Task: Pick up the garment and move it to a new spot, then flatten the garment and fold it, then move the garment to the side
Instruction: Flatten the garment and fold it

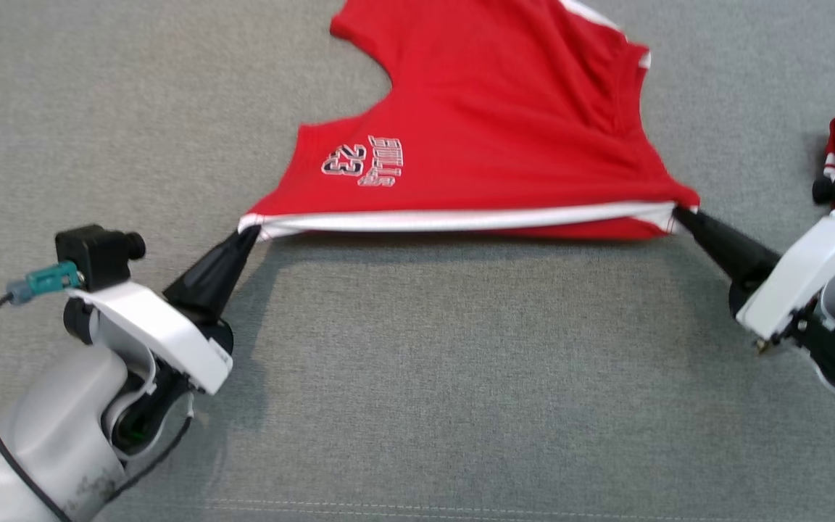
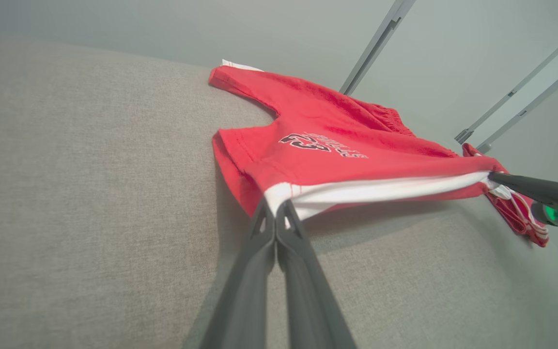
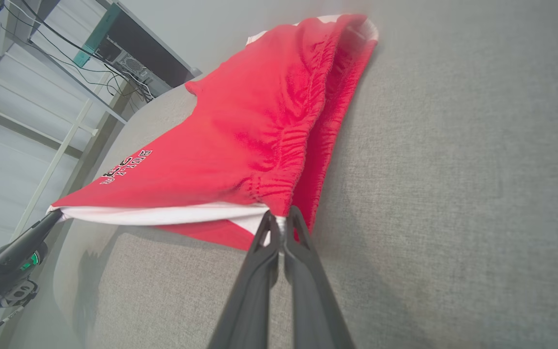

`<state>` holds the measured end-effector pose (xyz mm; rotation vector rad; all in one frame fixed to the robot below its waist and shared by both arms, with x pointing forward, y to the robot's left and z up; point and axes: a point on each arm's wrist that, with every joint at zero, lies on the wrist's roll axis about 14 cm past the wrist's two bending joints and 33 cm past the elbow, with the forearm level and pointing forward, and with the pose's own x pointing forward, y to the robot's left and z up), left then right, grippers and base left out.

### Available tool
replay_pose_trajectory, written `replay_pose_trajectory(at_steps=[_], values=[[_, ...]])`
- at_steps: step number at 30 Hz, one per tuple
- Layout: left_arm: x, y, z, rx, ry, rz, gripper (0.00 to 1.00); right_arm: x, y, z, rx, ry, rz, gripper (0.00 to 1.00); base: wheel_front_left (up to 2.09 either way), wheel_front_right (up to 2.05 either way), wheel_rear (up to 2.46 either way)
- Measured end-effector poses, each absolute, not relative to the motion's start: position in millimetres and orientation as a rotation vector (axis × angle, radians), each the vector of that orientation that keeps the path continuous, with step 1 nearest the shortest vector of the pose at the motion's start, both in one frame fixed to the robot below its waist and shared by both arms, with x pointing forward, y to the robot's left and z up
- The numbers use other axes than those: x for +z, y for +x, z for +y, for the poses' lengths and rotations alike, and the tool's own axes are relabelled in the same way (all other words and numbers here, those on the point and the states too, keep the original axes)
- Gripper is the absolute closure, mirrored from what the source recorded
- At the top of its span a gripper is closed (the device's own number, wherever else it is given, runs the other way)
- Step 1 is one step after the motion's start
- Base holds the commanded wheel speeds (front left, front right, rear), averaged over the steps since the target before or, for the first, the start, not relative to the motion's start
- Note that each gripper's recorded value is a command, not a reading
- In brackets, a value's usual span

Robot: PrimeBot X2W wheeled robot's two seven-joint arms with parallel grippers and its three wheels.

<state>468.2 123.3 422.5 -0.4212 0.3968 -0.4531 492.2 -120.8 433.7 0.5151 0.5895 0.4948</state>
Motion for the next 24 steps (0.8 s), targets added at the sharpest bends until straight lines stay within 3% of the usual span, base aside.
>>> replay_pose_trajectory(at_steps=[24], values=[[405.3, 361.1, 125.7, -0.390, -0.397, 0.422, 1.00, 420.4, 385.4, -105.1, 0.536, 0.506, 0.669, 1.00, 0.00, 0.00, 0.00]])
